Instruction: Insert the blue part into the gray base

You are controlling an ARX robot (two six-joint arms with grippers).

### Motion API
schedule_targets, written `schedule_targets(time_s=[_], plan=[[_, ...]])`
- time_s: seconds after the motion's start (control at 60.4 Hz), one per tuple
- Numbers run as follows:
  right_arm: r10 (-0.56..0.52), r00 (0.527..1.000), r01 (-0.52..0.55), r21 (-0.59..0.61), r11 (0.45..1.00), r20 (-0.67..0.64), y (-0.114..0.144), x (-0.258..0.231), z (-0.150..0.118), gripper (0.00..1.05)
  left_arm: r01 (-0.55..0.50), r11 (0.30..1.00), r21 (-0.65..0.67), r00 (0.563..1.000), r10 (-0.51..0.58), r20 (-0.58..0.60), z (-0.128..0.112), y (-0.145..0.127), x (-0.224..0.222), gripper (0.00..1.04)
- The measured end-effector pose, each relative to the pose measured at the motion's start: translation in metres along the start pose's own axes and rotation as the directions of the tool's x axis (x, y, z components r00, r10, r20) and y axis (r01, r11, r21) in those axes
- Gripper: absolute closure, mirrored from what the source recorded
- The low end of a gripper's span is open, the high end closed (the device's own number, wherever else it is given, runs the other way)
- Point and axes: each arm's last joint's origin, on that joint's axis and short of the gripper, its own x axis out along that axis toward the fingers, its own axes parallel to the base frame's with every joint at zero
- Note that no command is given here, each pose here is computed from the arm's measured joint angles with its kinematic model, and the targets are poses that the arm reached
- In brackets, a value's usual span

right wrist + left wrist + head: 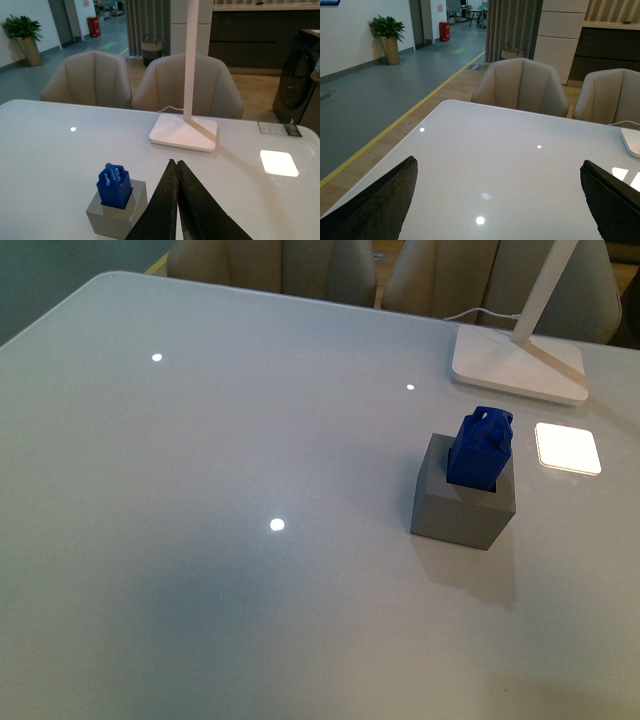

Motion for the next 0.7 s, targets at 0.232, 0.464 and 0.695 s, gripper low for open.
schedule_targets(time_s=[0.232,0.464,0.695], plan=[[0.000,1.000,0.000,-0.002,1.000,0.001,0.0000,-0.0003,0.0000,0.96,0.000,1.000,0.000,1.000,0.000,0.000,0.0000,0.0000,0.0000,0.07],[0.000,1.000,0.000,-0.002,1.000,0.001,0.0000,-0.0003,0.0000,0.53,0.000,1.000,0.000,1.000,0.000,0.000,0.0000,0.0000,0.0000,0.07],[0.000,1.000,0.000,-0.002,1.000,0.001,0.0000,-0.0003,0.0000,0.12,0.000,1.000,0.000,1.000,0.000,0.000,0.0000,0.0000,0.0000,0.07]])
